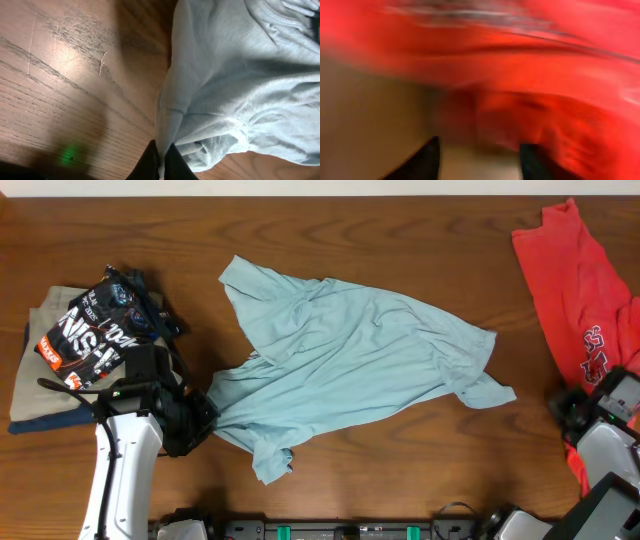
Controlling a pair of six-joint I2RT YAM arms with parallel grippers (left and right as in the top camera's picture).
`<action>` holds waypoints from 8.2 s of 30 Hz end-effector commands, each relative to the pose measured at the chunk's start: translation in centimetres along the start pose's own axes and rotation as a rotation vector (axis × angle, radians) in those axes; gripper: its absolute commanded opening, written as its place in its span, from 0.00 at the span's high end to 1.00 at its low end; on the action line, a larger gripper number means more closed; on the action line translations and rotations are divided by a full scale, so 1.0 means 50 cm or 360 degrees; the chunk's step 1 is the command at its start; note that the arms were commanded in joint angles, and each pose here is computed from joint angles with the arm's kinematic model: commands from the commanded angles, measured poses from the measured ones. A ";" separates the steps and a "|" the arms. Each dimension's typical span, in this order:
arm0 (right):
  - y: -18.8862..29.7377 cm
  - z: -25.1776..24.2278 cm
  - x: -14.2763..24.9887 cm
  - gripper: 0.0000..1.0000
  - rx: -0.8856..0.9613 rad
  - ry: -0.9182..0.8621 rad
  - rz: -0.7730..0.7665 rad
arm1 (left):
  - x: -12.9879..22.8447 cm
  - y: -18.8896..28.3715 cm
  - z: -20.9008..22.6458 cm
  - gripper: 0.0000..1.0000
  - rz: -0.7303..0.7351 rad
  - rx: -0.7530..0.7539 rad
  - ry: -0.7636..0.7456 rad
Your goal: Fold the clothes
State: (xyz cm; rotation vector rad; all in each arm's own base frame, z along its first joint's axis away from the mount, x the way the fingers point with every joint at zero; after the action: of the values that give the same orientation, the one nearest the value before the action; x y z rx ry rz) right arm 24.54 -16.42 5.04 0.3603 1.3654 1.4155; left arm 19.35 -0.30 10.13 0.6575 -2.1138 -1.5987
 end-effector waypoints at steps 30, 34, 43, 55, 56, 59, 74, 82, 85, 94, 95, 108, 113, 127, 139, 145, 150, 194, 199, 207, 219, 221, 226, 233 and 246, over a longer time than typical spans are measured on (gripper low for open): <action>-0.023 0.371 0.115 0.99 -0.1178 0.0708 0.0117 | -0.007 0.005 0.001 0.94 -0.0021 -0.0014 -0.0024; 0.028 0.424 0.005 0.99 -0.1188 0.0569 -0.0148 | -0.007 0.005 0.001 0.94 -0.0021 -0.0014 -0.0024; 0.073 0.448 -0.186 0.51 -0.0838 0.0375 -0.0626 | -0.007 0.005 0.001 0.94 -0.0021 -0.0013 -0.0024; -0.007 0.294 0.005 0.01 -0.0339 0.0680 0.0169 | -0.011 0.005 -0.001 0.93 -0.0036 -0.0005 -0.0029; -0.008 0.283 0.017 0.01 -0.0313 0.0691 0.0213 | -0.011 0.005 -0.001 0.94 -0.0036 -0.0006 -0.0028; -0.017 0.254 0.050 0.03 -0.0267 0.0747 0.0295 | -0.011 0.005 -0.001 0.94 -0.0037 -0.0006 -0.0029; -0.051 0.221 0.170 0.14 -0.0444 0.0780 0.0430 | -0.014 0.005 -0.002 0.94 -0.0047 -0.0001 -0.0031; -0.048 0.246 0.182 0.34 -0.0495 0.0839 0.0404 | -0.014 0.005 -0.003 0.94 -0.0047 0.0000 -0.0032; -0.049 0.253 0.173 0.41 -0.0507 0.0840 0.0361 | -0.014 0.005 -0.003 0.94 -0.0047 0.0000 -0.0032; -0.049 0.293 0.124 0.89 -0.0589 0.0815 0.0140 | -0.014 0.005 -0.003 0.94 -0.0047 0.0000 -0.0032; -0.049 0.295 0.122 0.96 -0.0595 0.0810 0.0132 | -0.014 0.005 -0.003 0.94 -0.0046 0.0000 -0.0031; -0.023 0.362 0.025 0.99 -0.0768 0.0598 -0.0244 | -0.016 0.005 -0.004 0.94 -0.0055 0.0004 -0.0033; 0.010 0.398 -0.053 0.50 -0.0880 0.0466 -0.0476 | -0.017 0.005 -0.004 0.94 -0.0058 0.0006 -0.0034; -0.063 0.199 0.105 0.01 -0.0143 0.0647 0.0200 | -0.028 0.006 -0.010 0.94 -0.0097 0.0026 -0.0046; -0.059 0.157 0.129 0.08 0.0000 0.0659 0.0302 | -0.028 0.006 -0.010 0.94 -0.0098 0.0026 -0.0046; -0.037 0.145 0.129 0.09 0.0036 0.0646 0.0342 | -0.028 0.006 -0.010 0.94 -0.0098 0.0026 -0.0046; -0.034 0.141 0.121 0.12 0.0055 0.0638 0.0316 | -0.028 0.006 -0.010 0.94 -0.0098 0.0026 -0.0046; 0.196 0.252 0.039 0.99 -0.0209 0.0766 0.0410 | -0.063 0.084 -0.062 0.94 -0.0301 0.0168 -0.0293; 0.315 0.295 -0.009 0.99 -0.0344 0.0810 0.0334 | -0.082 0.183 -0.100 0.94 -0.0493 0.0238 -0.0421; 0.521 0.331 -0.110 0.99 -0.0480 0.0862 0.0057 | -0.087 0.401 -0.166 0.94 -0.0850 0.0368 -0.0569; 0.647 0.334 -0.158 0.99 -0.0530 0.0864 -0.0159 | -0.034 0.553 -0.190 0.94 -0.1057 0.0482 -0.0638; 0.628 0.331 -0.152 0.99 -0.0499 0.0862 -0.0093 | -0.028 0.519 -0.183 0.94 -0.0920 0.0459 -0.0613; 0.573 0.317 -0.137 0.99 -0.0396 0.0854 0.0060 | -0.026 0.404 -0.172 0.94 -0.0535 0.0397 -0.0558; 0.482 0.290 -0.117 0.99 -0.0217 0.0848 0.0245 | 0.001 0.191 -0.163 0.94 -0.0016 0.0220 -0.0605; 0.386 0.256 -0.071 0.99 -0.0114 0.0845 0.0424 | 0.050 -0.098 -0.124 0.94 0.0463 -0.0018 -0.0634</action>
State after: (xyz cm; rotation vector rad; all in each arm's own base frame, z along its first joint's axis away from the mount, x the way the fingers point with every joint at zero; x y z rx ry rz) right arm 27.29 -7.58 27.32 0.1133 1.7051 1.8684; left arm 21.96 -7.42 8.13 0.0470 -2.3717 -1.6808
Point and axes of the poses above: each gripper's point midway between its finger pads, its own y axis back along the fingers, its own z axis along the line the jaws close on, x = y × z, the point moved 3 cm from there along y, back along the fingers, and after that the axes turned 3 degrees about -y, right-handed, at the moved point
